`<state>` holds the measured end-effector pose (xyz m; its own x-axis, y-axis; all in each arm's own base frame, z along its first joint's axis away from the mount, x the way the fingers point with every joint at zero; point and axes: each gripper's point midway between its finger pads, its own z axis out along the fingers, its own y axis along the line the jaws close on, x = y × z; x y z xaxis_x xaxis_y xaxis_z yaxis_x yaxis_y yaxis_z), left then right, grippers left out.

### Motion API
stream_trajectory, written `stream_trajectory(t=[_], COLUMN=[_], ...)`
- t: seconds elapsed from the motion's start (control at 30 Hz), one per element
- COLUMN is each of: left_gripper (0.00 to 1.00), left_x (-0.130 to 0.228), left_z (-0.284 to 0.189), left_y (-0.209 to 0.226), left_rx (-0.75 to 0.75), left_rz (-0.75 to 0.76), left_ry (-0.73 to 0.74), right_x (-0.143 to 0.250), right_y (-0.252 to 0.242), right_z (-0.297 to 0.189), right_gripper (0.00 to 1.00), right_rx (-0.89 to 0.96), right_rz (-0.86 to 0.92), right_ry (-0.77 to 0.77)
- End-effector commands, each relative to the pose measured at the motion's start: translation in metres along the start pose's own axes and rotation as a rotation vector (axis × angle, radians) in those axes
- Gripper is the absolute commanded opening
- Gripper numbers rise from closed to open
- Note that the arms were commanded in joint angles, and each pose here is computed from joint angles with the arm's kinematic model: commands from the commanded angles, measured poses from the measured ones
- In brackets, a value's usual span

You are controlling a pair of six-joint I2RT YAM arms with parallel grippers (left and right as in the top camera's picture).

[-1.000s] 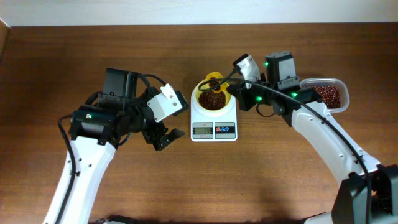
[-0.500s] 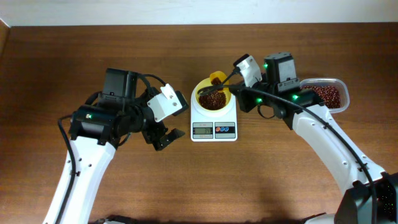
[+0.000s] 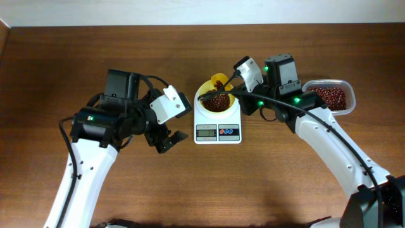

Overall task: Scoop item into bowl and weigh 50g on scale
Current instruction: 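Tip the scoop with the right gripper to pour beans into the bowl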

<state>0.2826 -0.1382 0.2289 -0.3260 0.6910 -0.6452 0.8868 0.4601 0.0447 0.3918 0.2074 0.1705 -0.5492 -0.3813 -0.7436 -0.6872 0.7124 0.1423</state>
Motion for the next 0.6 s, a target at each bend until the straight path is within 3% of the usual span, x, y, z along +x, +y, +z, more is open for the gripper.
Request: stream_trajectory(t=[0.0, 0.2, 0.57], left_gripper=[0.99, 0.99, 0.99], left_x=[0.000, 0.000, 0.000], left_z=[0.002, 0.002, 0.002], left_y=[-0.003, -0.003, -0.003], left_rx=[0.019, 0.019, 0.019], left_rz=[-0.015, -0.015, -0.015], left_ry=[-0.008, -0.008, -0.008], right_x=[-0.011, -0.010, -0.001], right_y=[0.002, 0.009, 0.007], right_z=[-0.010, -0.006, -0.004], right_gripper=[0.04, 0.04, 0.04], right_rx=[0.013, 0.002, 0.014], right_rz=[-0.027, -0.134, -0.123], right_ry=[-0.033, -0.024, 0.015])
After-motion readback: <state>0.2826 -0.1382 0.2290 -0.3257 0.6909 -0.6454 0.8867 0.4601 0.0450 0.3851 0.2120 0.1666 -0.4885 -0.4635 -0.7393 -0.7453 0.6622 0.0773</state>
